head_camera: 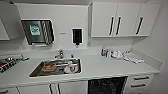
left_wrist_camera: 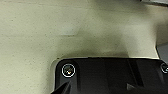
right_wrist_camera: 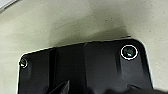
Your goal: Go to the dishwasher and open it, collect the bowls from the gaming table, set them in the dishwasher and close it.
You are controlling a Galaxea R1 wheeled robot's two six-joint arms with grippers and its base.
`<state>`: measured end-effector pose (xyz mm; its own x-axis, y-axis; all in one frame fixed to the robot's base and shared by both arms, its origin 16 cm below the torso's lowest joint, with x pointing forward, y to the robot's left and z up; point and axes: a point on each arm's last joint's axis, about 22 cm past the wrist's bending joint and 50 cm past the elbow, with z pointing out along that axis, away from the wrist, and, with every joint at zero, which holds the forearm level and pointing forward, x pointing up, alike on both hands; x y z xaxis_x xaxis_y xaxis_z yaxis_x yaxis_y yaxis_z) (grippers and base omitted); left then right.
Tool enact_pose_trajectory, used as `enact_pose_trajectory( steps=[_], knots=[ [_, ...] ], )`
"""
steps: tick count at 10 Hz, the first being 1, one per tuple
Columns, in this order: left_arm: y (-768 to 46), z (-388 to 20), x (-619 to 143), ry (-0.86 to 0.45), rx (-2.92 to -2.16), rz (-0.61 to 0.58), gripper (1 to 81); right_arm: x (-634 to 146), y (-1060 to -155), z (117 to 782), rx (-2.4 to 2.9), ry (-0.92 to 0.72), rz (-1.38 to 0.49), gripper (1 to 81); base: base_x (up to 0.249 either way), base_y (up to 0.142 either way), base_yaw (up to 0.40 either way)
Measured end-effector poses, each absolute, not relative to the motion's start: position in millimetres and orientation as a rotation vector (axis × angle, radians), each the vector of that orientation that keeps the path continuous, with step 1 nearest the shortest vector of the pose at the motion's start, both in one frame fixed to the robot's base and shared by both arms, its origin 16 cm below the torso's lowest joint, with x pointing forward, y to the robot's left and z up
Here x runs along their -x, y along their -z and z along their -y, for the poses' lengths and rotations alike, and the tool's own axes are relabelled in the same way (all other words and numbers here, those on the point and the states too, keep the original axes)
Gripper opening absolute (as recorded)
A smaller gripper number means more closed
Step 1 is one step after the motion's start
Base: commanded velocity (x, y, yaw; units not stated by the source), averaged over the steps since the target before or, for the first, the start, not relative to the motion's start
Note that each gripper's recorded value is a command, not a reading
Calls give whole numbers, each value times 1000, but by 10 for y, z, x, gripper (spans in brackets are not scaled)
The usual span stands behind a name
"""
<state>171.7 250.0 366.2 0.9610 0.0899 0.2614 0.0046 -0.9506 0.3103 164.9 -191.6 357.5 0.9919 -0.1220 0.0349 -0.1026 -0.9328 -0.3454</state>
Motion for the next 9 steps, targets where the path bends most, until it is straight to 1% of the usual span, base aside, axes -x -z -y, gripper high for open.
enact_pose_trajectory(
  steps=[3, 9],
  knots=[
    [-3831, -2516, -1580, -396, -2804, -69, 811, -1508, -3745, 1913, 2786, 80, -160, 811, 0, 0, 0],
    [-4140, -2532, -1408, -443, -2800, -61, 811, -1328, -4053, 1899, 2782, 125, -148, 811, 0, 0, 0]
  ],
)
